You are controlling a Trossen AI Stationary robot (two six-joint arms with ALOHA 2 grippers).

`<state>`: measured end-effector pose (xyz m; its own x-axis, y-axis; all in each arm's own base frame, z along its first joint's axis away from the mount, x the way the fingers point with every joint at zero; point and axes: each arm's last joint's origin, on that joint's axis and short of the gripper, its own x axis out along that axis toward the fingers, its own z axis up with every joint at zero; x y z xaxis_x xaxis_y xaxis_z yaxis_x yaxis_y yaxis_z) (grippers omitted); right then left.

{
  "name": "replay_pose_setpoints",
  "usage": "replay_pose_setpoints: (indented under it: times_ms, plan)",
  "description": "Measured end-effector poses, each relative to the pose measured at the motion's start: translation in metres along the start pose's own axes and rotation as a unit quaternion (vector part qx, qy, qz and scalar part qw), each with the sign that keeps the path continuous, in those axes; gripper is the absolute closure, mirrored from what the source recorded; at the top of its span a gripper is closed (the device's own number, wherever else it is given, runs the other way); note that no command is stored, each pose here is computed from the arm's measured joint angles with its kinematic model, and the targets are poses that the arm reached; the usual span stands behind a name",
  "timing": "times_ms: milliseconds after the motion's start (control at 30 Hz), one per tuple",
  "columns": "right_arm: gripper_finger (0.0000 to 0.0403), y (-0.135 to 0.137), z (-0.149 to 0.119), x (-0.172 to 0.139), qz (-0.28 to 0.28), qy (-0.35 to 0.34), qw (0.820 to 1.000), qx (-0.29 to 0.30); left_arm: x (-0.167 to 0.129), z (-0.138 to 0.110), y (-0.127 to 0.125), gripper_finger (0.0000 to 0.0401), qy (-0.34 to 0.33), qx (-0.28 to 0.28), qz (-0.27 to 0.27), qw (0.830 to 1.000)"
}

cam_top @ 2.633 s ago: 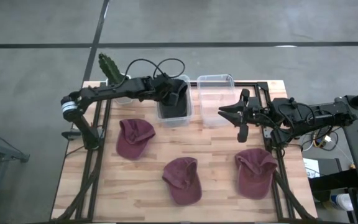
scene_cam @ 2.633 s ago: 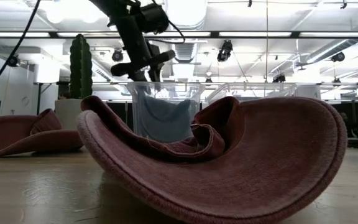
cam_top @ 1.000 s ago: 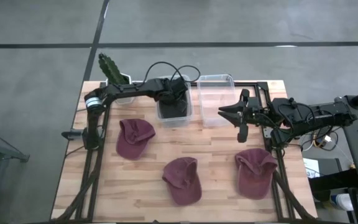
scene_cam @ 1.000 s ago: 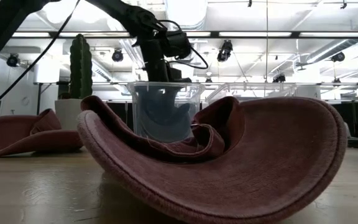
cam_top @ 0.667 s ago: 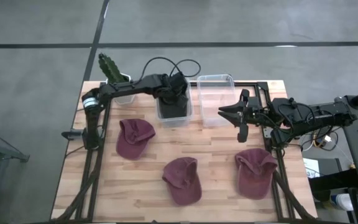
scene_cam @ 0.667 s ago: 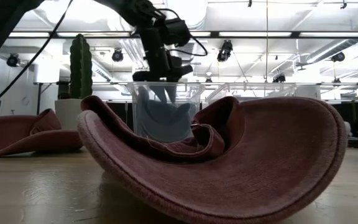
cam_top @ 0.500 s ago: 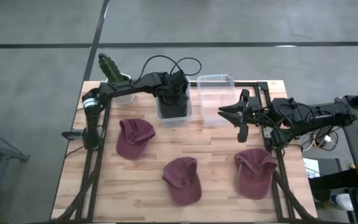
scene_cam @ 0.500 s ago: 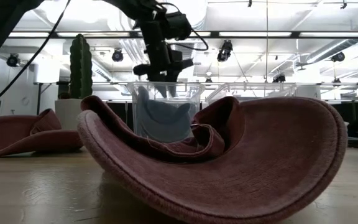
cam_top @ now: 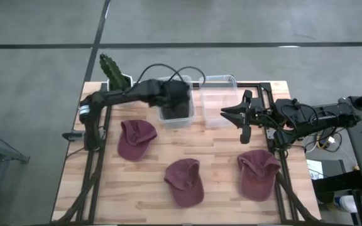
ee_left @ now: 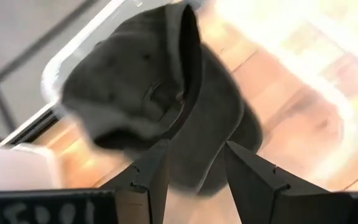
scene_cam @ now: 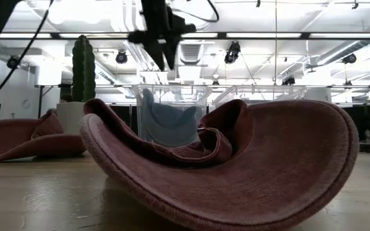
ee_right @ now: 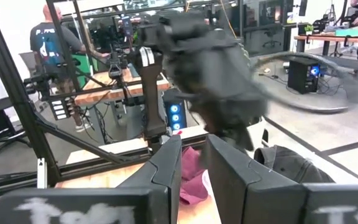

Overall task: Pick & Place hat
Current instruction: Put the top pink cap into the right transparent bin

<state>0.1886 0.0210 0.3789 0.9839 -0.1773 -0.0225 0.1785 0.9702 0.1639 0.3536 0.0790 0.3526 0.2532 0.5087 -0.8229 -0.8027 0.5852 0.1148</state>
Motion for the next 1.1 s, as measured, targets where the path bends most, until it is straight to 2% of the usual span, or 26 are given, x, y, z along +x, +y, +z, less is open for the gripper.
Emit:
replay_pose_setpoints:
  times_ms: [267,433,533,700,900,1100]
  plan:
    - [0.0335,0.000,-0.001,0.000,0.000,0.004,1.000,-0.002,-0.067,-0.053,0.001,0.0254,-0.025,0.007,0.080,0.996]
    - [0.0335,0.000,-0.002,0.000,-0.001,0.011,1.000,-0.004,-0.099,-0.075,0.000,0.0254,-0.049,0.005,0.024,0.998]
    - [0.0335,0.000,-0.002,0.000,-0.001,0.011,1.000,-0.004,-0.107,-0.089,0.004,0.0254,-0.047,0.002,0.017,0.999]
    - [0.0335,0.000,-0.002,0.000,-0.001,0.011,1.000,-0.008,-0.106,-0.109,0.017,0.0254,-0.036,-0.022,0.019,0.999]
    - [0.0335,0.000,-0.002,0.000,0.000,0.011,1.000,-0.012,-0.083,-0.143,0.043,0.0254,0.011,-0.084,0.050,0.995]
    - [0.0335,0.000,-0.002,0.000,-0.001,0.010,1.000,-0.012,-0.056,-0.184,0.069,0.0254,0.123,-0.093,0.073,0.985]
